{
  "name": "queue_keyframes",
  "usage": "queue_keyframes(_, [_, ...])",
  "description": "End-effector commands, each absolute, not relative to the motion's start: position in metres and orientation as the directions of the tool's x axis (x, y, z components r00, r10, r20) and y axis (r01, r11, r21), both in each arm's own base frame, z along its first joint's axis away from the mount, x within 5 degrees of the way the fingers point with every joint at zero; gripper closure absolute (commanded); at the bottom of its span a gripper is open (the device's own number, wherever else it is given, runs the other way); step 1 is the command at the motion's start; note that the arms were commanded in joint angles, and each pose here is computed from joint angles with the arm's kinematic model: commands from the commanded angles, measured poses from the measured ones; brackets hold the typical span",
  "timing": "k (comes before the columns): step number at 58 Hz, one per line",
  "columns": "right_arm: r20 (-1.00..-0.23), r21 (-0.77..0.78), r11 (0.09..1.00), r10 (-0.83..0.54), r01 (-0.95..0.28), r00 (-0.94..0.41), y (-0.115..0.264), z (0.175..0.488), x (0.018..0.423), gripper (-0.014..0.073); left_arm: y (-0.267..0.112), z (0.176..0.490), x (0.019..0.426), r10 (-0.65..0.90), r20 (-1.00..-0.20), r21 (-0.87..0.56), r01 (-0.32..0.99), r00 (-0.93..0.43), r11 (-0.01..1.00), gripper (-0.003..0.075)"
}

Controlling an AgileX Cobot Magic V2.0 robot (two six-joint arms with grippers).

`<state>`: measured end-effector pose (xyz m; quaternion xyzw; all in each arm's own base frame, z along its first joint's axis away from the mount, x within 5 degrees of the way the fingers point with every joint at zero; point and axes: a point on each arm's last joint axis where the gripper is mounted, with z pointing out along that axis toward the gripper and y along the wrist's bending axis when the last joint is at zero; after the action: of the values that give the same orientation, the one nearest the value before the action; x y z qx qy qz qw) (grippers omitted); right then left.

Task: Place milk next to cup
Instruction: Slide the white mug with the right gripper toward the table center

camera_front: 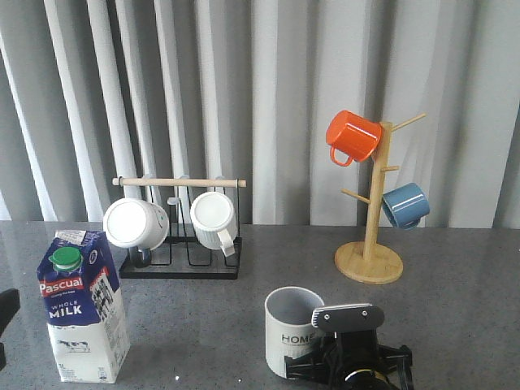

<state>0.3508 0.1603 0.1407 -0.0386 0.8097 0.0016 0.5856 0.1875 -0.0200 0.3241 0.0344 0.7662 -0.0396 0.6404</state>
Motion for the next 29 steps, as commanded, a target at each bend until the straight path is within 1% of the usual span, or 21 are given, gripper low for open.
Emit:
queue_keyframes(1, [-0.970, -0.097, 0.990, -0.117, -0.101, -0.213, 0.165, 0.165, 0.355, 0.0517, -0.021, 0.342, 0.188, -0.027, -0.997, -0.036, 0.113, -0.077, 0.993, 0.0197])
queue_keyframes(9, [-0.969, -0.111, 0.985, -0.137, -0.133, -0.207, 0.166, 0.170, 0.352, 0.0435, -0.021, 0.342, 0.188, -0.027, -0.997, -0.036, 0.113, -0.077, 0.993, 0.0197])
queue_keyframes(17, [-0.978, -0.090, 0.991, -0.107, -0.101, -0.179, 0.158, 0.173, 0.343, 0.0368, -0.021, 0.342, 0.188, -0.027, -0.997, -0.036, 0.113, -0.077, 0.993, 0.0197])
queue_keyframes(23, [-0.980, -0.083, 0.992, -0.099, -0.097, -0.172, 0.152, 0.173, 0.333, 0.0349, -0.021, 0.342, 0.188, -0.027, -0.997, -0.036, 0.113, -0.077, 0.993, 0.0197])
queue_keyframes(29, [-0.978, -0.112, 0.981, -0.138, -0.159, -0.159, 0.151, 0.177, 0.322, 0.0349, -0.021, 0.342, 0.188, -0.027, -0.997, -0.036, 0.113, -0.077, 0.993, 0.0197])
